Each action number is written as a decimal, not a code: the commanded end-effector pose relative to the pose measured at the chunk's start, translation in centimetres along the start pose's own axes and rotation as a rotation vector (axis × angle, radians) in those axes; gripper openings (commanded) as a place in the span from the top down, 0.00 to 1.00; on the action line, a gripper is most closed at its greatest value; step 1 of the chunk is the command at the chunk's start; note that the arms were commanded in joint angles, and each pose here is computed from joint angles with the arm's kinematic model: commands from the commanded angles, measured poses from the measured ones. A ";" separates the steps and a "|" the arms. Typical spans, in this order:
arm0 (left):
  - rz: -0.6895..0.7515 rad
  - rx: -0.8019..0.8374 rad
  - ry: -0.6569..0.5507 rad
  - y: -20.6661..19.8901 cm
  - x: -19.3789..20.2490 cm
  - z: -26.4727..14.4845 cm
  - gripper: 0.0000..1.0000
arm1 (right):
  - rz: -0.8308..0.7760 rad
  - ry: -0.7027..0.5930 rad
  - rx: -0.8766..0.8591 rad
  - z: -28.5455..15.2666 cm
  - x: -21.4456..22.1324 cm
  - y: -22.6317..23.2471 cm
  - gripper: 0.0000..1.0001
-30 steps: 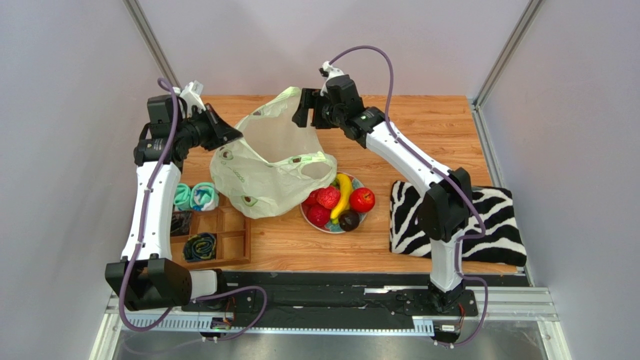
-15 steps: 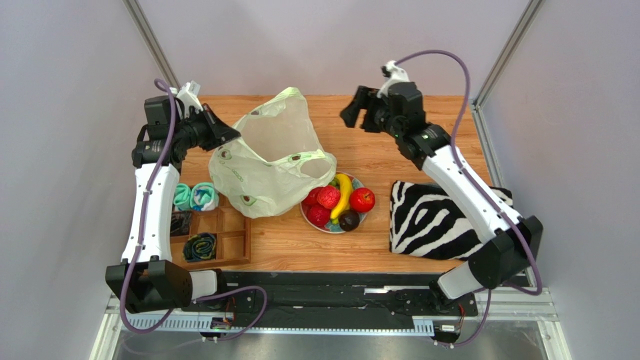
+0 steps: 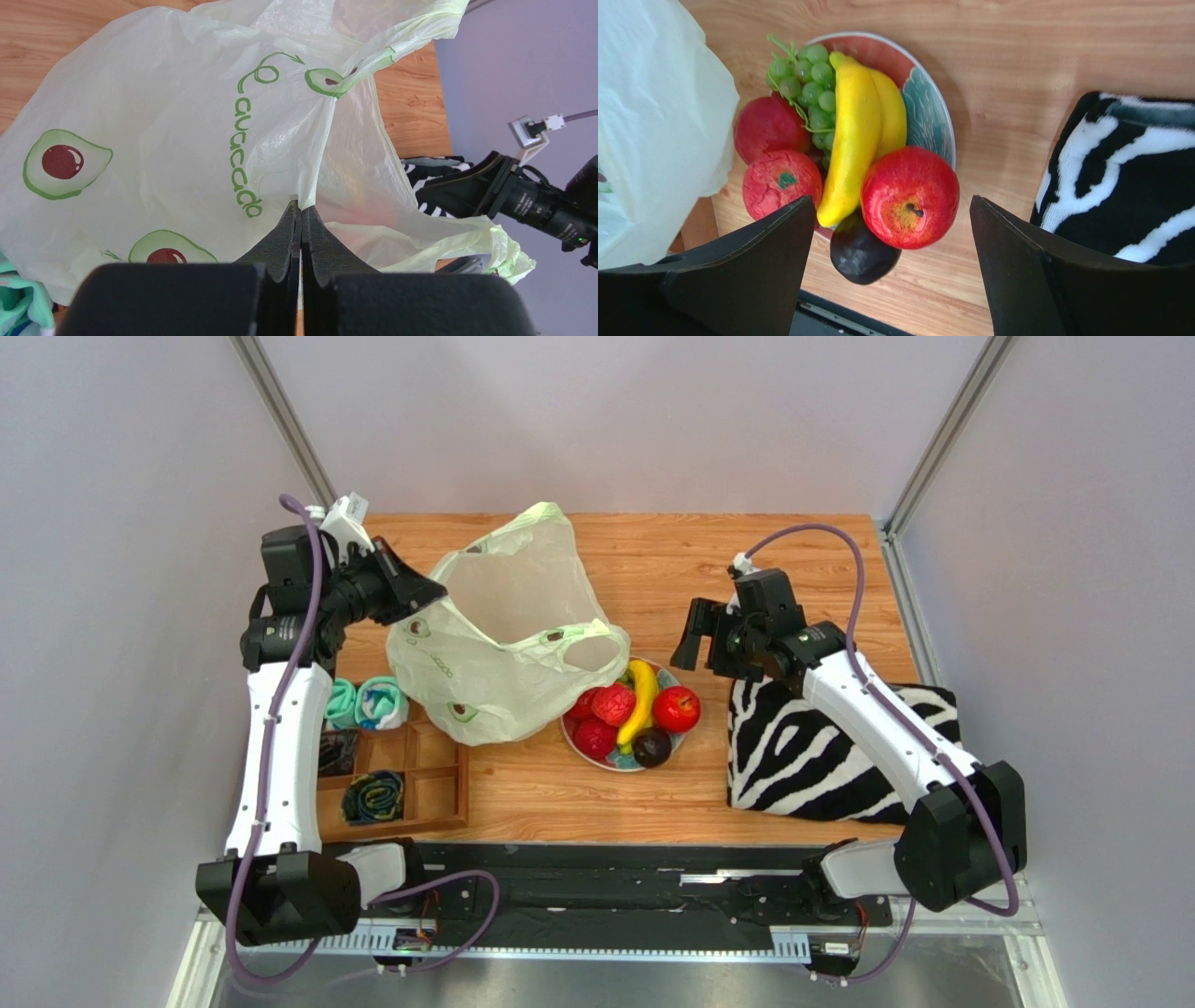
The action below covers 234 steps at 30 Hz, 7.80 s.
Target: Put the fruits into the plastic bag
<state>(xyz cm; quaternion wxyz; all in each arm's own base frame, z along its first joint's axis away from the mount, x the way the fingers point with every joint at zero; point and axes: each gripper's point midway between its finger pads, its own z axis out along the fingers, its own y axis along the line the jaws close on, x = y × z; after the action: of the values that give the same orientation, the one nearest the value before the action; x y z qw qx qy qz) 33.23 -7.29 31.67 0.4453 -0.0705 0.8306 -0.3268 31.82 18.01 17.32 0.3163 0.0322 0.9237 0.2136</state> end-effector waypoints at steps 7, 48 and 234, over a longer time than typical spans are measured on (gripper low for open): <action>0.030 0.048 -0.049 -1.1 -0.8 -0.8 1.00 | 0.023 0.143 -0.056 1.6 4.1 0.0 0.12; 0.028 0.066 -0.050 -1.4 -0.2 -1.0 1.00 | -0.001 0.136 0.049 2.0 4.6 -1.2 0.58; -0.019 0.111 -0.032 3.0 -4.4 6.9 1.00 | -0.235 -0.214 -0.262 4.8 -11.1 19.9 0.68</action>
<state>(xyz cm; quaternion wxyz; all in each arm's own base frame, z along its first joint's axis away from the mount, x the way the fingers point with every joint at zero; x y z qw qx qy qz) 42.62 -6.42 28.57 0.4334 -0.0785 0.8106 -0.3859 42.29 35.81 25.96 0.4152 -0.0922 0.8631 0.2724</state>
